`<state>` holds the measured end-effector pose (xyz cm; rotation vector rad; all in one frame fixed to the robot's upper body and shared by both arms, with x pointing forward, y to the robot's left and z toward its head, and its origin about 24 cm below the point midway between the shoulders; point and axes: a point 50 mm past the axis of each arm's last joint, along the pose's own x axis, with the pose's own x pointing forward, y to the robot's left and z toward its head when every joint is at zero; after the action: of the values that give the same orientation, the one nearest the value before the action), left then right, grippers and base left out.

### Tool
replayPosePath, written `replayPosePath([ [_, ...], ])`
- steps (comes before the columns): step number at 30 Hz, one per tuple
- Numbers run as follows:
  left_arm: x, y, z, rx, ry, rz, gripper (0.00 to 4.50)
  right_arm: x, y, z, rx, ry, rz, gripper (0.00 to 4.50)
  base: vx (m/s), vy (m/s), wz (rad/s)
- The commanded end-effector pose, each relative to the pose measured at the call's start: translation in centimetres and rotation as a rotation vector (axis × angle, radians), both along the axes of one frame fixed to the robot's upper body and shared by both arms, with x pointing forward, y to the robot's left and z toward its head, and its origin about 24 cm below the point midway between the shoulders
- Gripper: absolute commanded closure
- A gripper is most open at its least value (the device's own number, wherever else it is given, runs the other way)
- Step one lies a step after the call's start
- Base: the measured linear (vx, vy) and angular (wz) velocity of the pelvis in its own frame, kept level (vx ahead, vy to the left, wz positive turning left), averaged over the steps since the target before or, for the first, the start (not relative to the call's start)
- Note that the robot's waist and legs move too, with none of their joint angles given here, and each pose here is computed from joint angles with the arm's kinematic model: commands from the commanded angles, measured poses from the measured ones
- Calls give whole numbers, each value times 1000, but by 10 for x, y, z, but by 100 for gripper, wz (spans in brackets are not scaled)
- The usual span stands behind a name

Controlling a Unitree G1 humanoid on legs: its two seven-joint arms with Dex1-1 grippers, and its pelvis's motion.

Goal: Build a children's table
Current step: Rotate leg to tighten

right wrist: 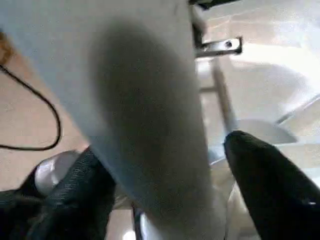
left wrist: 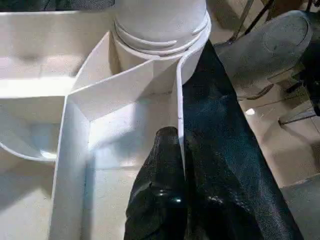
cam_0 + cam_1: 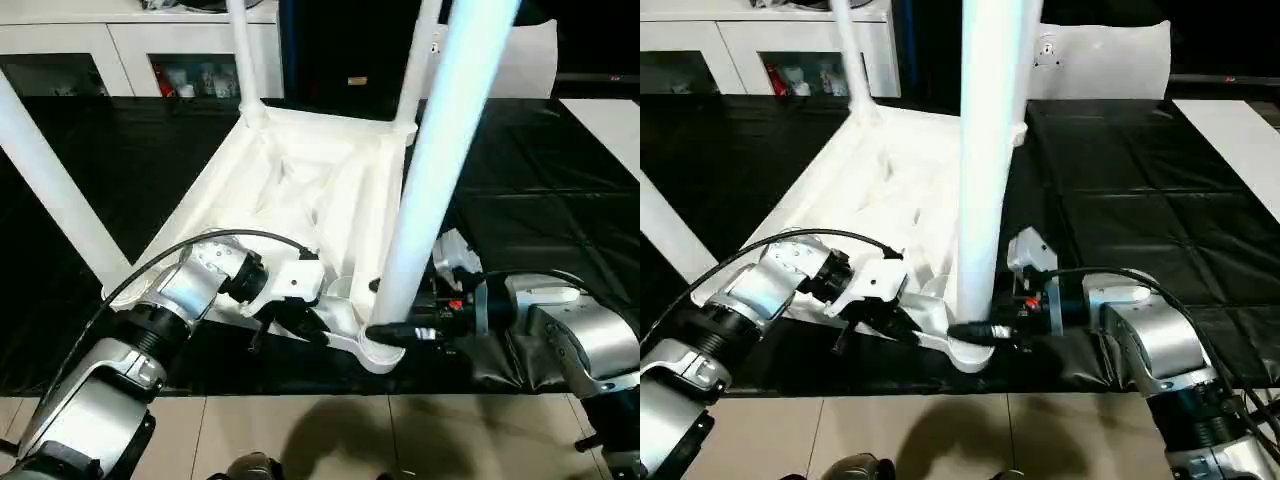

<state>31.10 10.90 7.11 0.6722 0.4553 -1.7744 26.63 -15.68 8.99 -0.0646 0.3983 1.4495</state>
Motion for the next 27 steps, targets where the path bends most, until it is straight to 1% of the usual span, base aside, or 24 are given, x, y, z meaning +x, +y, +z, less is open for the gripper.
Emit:
replayPosePath([
  [1,-1,-6,4,35,-4,-86,450,-1,-1,4,4,22,46,123,0,0,0],
  [2,-1,-6,4,37,-4,-84,450,-2,-1,4,3,33,56,143,0,0,0],
  [5,0,-5,3,41,-7,-82,450,-4,-1,3,2,49,72,156,0,0,0],
  [10,0,-3,2,42,-3,-57,450,-5,5,0,26,56,70,211,0,0,0],
  [11,1,-3,1,40,-5,-47,450,-5,6,1,35,58,68,211,0,0,0],
  [12,1,-3,1,38,-6,-39,450,-5,7,1,41,59,66,224,0,0,0],
  [15,2,-2,1,23,5,-3,450,-4,10,1,57,57,49,230,0,0,0],
  [17,9,0,2,-16,-18,134,450,0,23,-4,70,16,-83,232,0,0,0],
  [18,10,2,1,-36,-4,206,450,6,30,-7,79,0,-199,234,0,0,0],
  [19,11,2,0,-48,9,250,450,10,35,-9,84,-6,-275,234,0,0,0],
  [21,12,3,-1,-64,13,321,450,15,41,-13,100,6,-391,239,0,0,0],
  [22,15,1,-3,-75,1,423,450,20,47,-20,88,11,-511,239,0,0,0],
  [23,15,1,-3,-75,1,423,450,20,47,-20,88,11,-511,240,0,0,0],
  [24,19,-1,-4,-97,-18,508,450,22,51,-25,44,-9,-583,241,0,0,0],
  [25,21,-5,-5,-115,-30,576,450,25,56,-28,41,6,-655,241,0,0,0],
  [27,23,-10,-5,-133,-38,642,450,28,60,-31,45,31,-740,245,0,0,0],
])
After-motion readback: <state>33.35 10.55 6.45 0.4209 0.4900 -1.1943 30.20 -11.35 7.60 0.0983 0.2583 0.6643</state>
